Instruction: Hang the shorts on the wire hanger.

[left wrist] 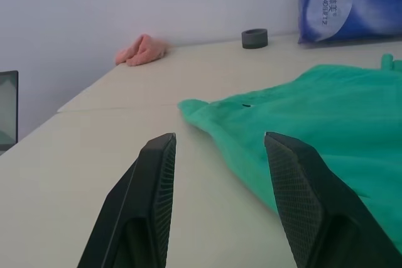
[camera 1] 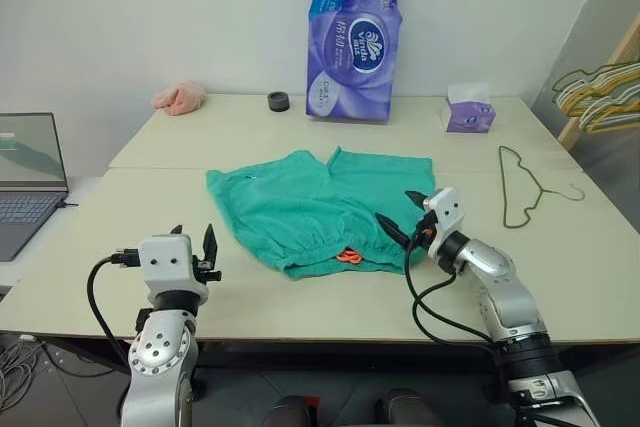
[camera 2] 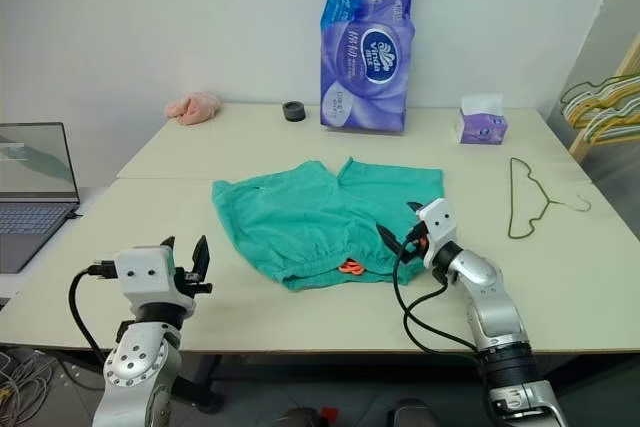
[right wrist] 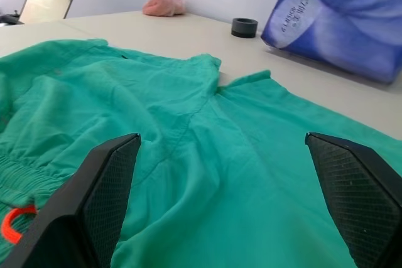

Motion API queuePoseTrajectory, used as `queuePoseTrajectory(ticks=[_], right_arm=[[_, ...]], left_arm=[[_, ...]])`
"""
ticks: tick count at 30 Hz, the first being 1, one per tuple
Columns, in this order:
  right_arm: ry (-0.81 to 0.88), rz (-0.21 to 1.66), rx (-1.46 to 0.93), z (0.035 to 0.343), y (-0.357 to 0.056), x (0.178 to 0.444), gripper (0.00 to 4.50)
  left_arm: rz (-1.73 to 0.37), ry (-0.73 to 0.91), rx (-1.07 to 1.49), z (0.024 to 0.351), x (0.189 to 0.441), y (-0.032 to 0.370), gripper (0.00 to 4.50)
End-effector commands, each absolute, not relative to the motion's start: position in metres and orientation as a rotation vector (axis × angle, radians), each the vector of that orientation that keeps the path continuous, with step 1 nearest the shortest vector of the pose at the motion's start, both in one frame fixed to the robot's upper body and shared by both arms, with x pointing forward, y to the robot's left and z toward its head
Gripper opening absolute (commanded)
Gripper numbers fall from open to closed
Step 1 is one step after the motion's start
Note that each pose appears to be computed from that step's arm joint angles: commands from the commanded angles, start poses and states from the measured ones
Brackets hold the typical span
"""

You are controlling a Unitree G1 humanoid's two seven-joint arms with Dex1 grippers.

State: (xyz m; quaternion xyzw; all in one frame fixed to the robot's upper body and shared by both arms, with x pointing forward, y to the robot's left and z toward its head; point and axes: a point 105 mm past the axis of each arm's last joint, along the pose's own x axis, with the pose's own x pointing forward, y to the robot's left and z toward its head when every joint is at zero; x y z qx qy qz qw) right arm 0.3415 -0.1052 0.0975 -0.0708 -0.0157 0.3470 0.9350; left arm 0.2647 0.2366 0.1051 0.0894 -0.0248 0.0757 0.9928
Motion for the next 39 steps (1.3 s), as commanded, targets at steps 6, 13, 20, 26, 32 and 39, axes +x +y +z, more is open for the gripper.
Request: queuePoseTrajectory(ticks=[6, 13, 20, 26, 32, 39], right_arm=[[-0.090, 0.782, -0.205, 0.106, -0.107, 0.326, 4.47], [-0.084, 0.926, -0.281, 0.107, -0.103, 0.307, 4.47], [0.006, 1.269, -0.530, 0.096, -0.101, 0.270, 4.50], [-0.021, 1.258, -0.715, 0.083, -0.098, 0.281, 4.50], [0.004, 1.204, -0.802, 0.068, -0.093, 0.300, 4.50], [0.070, 1.193, -0.899, 0.047, -0.092, 0.312, 4.31]], left_arm=[[0.032, -0.155, 0.253, 0.128, 0.264, 0.227, 2.35], [-0.076, -0.128, 0.235, 0.123, 0.260, 0.222, 2.35], [-0.361, -0.012, 0.196, 0.109, 0.247, 0.212, 3.82], [-0.548, 0.079, 0.254, 0.105, 0.237, 0.213, 4.47], [-0.524, 0.083, 0.304, 0.113, 0.244, 0.234, 4.47], [-0.534, 0.078, 0.313, 0.116, 0.246, 0.233, 4.49]])
